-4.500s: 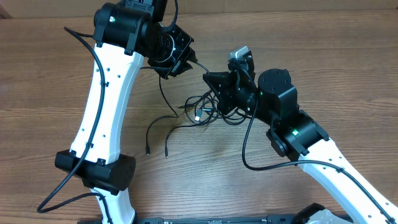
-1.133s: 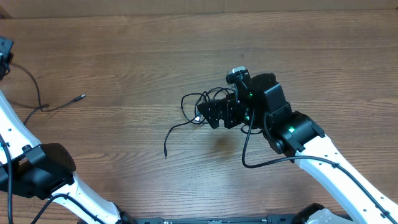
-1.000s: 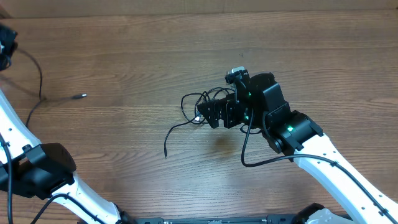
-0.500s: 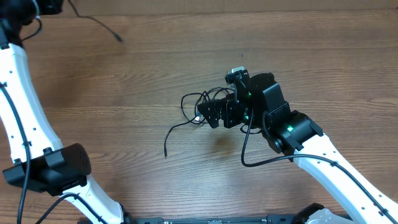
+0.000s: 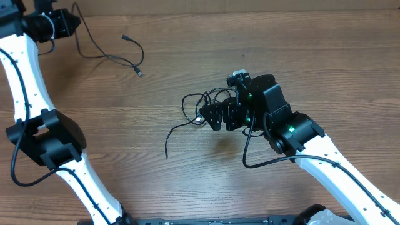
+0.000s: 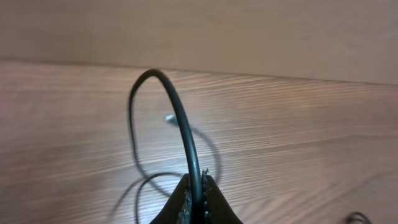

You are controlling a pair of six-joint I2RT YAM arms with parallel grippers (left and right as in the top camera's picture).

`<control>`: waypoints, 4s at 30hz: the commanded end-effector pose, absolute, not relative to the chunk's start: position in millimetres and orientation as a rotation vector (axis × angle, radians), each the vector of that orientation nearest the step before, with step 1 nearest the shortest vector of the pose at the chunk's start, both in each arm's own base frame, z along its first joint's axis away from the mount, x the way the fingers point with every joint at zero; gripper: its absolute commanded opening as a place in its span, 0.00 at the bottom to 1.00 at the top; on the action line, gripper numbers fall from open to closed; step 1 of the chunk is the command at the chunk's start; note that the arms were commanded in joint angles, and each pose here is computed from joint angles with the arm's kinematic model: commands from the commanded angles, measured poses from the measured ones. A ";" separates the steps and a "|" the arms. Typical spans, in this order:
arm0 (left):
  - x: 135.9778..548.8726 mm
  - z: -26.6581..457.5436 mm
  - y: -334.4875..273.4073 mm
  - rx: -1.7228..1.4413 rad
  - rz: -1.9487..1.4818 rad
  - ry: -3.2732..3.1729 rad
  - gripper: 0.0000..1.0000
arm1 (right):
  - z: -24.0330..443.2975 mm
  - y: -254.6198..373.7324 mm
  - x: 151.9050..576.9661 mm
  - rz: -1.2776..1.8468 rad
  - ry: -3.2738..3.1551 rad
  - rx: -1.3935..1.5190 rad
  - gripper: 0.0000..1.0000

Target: Untangle cables

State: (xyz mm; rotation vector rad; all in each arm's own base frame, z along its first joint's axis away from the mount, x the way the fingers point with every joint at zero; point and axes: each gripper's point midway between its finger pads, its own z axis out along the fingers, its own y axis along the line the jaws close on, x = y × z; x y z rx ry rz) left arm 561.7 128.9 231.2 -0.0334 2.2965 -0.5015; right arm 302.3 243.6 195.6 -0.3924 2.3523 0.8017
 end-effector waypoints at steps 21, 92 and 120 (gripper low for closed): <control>570.0 200.0 334.0 -0.431 0.245 2.173 1.00 | 191.4 239.3 297.5 0.783 2.401 -0.385 1.00; 555.0 134.2 409.8 -0.831 0.339 2.134 0.04 | 182.8 234.8 290.0 0.767 2.454 -0.382 0.97; 504.2 324.4 221.6 -0.705 -0.357 2.153 1.00 | 188.5 201.1 299.7 0.790 2.493 -0.162 1.00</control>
